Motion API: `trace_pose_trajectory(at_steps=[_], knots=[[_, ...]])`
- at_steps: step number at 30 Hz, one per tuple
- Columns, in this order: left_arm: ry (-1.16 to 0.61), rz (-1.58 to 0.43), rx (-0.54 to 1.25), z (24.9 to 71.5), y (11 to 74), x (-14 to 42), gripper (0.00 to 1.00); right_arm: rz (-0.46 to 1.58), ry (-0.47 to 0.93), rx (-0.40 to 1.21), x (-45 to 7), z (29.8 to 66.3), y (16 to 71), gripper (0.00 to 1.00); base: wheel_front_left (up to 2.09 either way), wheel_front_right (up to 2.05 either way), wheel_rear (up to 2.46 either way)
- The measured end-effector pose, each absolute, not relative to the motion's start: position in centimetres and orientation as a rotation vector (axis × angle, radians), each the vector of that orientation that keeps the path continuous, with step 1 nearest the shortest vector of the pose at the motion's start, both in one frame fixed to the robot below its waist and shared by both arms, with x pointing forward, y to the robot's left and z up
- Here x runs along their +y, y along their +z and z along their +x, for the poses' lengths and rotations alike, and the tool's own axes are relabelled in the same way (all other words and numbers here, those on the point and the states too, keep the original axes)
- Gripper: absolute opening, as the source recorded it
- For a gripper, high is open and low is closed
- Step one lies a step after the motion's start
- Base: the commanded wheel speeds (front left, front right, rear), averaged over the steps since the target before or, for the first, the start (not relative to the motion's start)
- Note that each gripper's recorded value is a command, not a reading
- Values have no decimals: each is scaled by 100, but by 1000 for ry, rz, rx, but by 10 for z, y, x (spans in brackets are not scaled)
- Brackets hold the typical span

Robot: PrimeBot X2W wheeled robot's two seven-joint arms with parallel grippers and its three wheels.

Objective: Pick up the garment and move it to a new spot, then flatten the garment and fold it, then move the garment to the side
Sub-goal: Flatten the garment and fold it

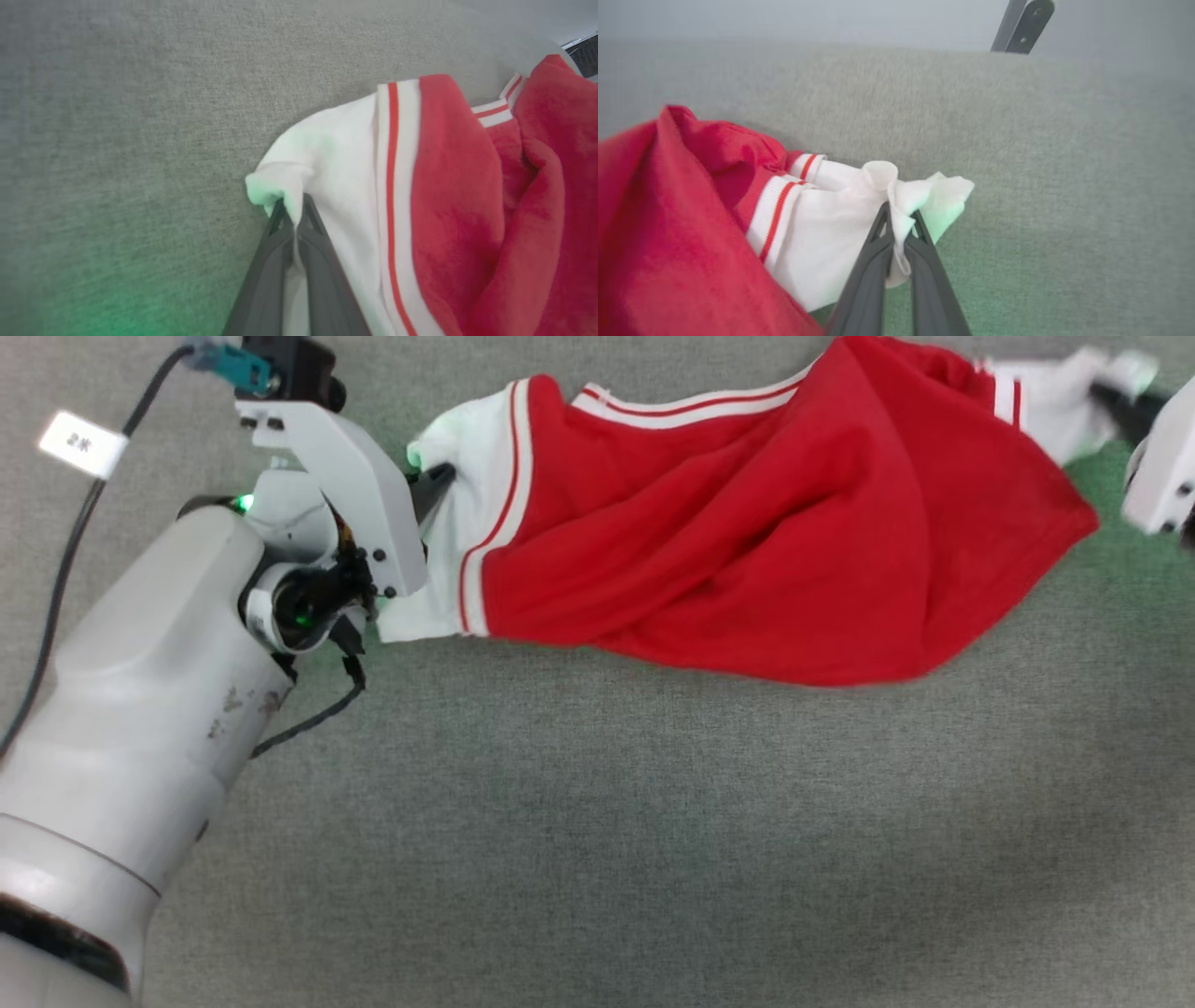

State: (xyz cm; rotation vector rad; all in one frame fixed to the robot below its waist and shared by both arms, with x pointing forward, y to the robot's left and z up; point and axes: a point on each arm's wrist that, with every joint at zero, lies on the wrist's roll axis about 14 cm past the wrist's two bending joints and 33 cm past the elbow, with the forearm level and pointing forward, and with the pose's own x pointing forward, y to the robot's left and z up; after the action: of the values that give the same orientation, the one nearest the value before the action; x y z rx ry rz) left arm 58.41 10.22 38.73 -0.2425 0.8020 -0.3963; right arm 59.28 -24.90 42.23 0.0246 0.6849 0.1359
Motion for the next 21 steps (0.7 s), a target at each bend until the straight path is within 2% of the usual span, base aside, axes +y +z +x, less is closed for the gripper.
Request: trace_pose_trajectory(at_steps=[11, 21], knots=[[-309, -312, 387, 641, 473, 110, 0, 55, 72, 185, -261, 649, 535, 0, 0, 0, 0], [-187, -415, -57, 707, 597, 127, 0, 152, 51, -140, -252, 693, 624, 0, 0, 0, 0]])
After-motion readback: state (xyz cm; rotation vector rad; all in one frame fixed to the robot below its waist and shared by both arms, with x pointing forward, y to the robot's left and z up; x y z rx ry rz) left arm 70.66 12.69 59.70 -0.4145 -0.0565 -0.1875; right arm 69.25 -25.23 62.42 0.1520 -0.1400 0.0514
